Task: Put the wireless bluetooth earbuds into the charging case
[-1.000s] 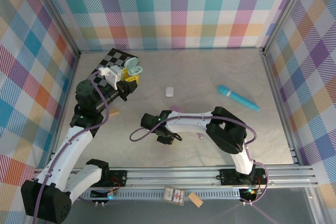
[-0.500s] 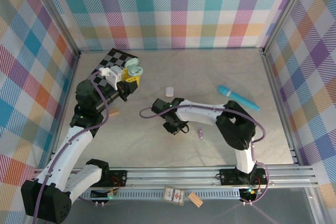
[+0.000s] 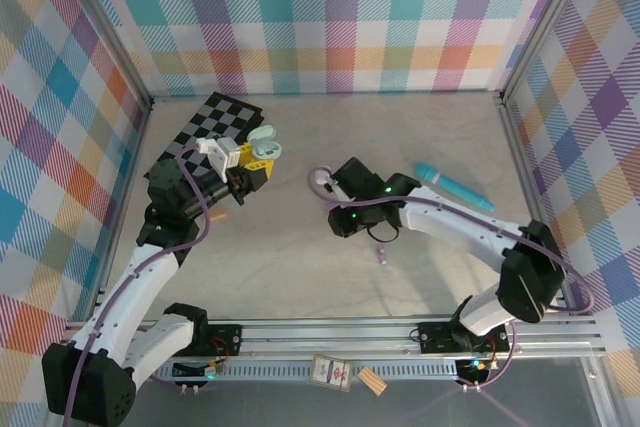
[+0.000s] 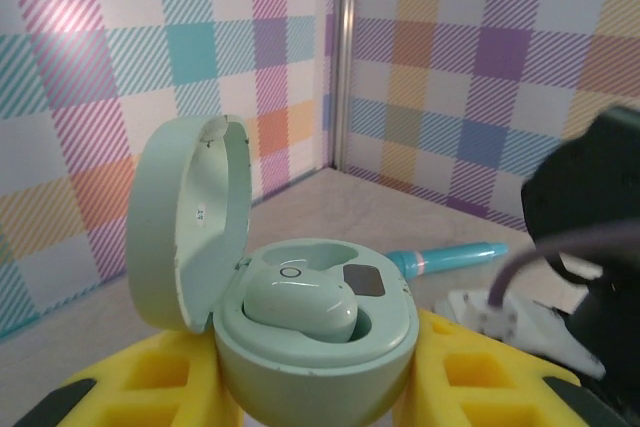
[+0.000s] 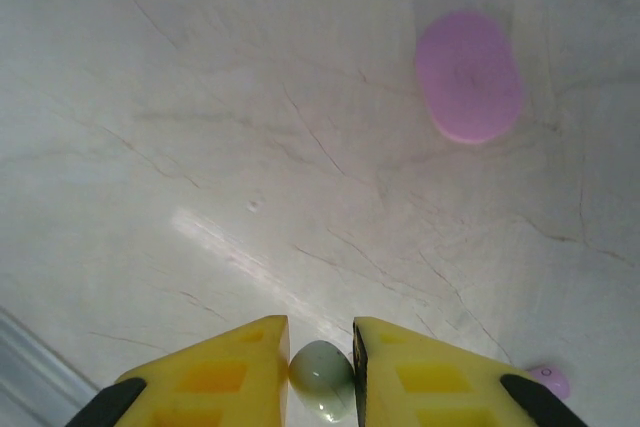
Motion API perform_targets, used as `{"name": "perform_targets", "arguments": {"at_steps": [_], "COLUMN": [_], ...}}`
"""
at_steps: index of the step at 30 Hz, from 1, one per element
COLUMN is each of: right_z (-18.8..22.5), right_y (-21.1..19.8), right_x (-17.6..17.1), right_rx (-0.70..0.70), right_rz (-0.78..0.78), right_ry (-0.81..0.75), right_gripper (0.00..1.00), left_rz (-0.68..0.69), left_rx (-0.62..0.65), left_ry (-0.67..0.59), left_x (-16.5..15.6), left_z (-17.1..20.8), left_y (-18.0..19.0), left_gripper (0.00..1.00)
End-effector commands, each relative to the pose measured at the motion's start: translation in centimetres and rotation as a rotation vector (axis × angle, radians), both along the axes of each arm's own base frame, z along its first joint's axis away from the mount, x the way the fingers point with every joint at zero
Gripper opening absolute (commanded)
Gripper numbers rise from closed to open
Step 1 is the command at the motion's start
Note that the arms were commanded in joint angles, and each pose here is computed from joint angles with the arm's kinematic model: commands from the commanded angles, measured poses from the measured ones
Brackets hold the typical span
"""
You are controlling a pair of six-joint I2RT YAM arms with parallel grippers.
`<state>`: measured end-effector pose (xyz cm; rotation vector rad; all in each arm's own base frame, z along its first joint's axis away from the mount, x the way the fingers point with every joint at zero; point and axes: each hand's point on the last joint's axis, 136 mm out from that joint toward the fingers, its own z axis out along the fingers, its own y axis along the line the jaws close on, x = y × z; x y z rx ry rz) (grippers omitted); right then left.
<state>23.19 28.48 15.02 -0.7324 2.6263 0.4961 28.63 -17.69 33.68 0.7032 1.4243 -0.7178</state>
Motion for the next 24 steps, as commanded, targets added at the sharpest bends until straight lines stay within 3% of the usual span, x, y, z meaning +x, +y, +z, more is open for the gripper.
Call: {"name": "perform_targets", "arguments": {"at_steps": [1, 7, 13, 24], "right_z": [2.5, 6.2, 11.9, 18.9], "right_y": [0.9, 1.0, 2.3, 4.0], "right_x": [-0.2, 0.2, 0.3, -1.1], "right_rx": [0.129, 0.25, 0.499, 0.707], "right_rz": [0.007, 0.017, 0.057, 0.19], "right_ry": [0.026, 0.012, 0.017, 0.017], "right_gripper": [0.24, 0.24, 0.24, 0.25], "left_rz": [-0.066, -0.098, -0.156, -0.215], "left_rx": [-0.026, -0.023, -0.014, -0.02], "left_ry": [-0.055, -0.072, -0.077, -0.062], "left_x": [-0.8, -1.3, -2.1, -2.4], "left_z": [1.0, 0.6, -0.2, -2.1], "left_y": [-0.9, -1.7, -3.3, -5.4], "left_gripper": [0.34, 0.34, 0.34, 0.34]}}
